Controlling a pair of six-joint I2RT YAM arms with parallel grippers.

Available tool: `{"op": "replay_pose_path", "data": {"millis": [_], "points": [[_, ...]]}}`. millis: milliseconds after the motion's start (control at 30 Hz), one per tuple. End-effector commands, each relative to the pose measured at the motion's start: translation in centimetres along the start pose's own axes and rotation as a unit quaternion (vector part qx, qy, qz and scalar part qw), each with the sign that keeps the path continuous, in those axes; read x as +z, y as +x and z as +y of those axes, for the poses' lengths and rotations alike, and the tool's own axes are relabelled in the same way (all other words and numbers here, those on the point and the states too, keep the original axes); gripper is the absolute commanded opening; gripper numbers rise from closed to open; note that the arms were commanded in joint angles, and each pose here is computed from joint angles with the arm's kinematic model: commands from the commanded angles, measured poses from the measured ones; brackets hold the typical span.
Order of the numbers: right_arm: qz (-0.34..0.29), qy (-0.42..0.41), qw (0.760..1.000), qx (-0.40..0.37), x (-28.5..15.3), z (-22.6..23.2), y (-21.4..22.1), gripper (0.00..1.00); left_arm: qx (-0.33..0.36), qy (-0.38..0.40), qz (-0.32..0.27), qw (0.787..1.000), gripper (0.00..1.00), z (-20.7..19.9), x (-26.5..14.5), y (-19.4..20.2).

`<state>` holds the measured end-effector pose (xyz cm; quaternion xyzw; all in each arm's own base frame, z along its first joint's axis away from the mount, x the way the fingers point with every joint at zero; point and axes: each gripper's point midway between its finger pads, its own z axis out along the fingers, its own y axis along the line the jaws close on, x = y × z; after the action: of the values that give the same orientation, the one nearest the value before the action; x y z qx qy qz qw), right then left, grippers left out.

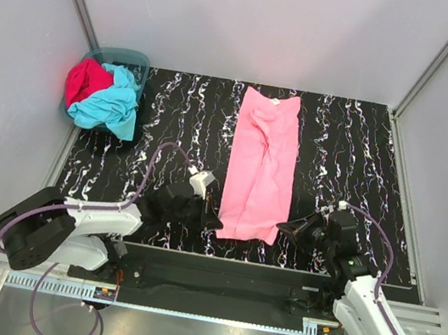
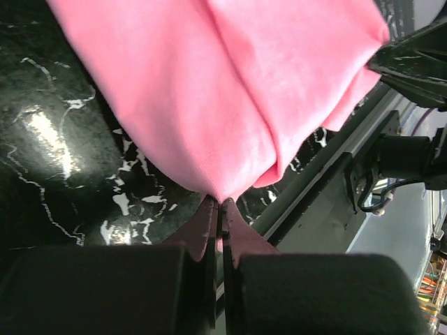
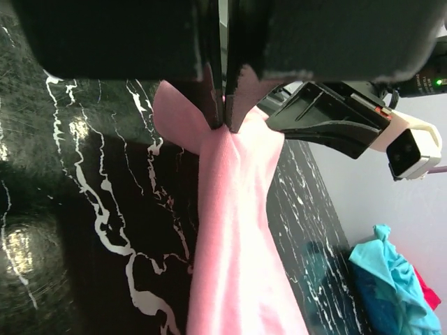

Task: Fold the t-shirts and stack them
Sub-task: Fold the tshirt

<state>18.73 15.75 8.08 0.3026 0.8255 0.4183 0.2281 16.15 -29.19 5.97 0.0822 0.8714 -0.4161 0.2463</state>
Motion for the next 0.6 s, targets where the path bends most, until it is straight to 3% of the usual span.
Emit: {"op": "replay_pose_path", "data": {"millis": [0, 400, 567], "points": [[0.02, -0.01, 1.0, -0.014, -0.7, 1.1, 0.7, 0.0, 0.019, 0.038, -0.062, 0.997, 0.0, -2.9, -0.7, -2.8], [0.018, -0.042, 0.998, -0.033, -2.5, 4.3, 0.4, 0.0, 0.063, 0.054, -0.102, 0.991, 0.0, -8.3, -3.8, -5.3], [0.017, -0.045, 0.998, -0.041, -3.6, 4.3, 0.9, 0.0, 0.063, 0.061, -0.09, 0.992, 0.0, -9.3, -4.3, -3.3]]}}
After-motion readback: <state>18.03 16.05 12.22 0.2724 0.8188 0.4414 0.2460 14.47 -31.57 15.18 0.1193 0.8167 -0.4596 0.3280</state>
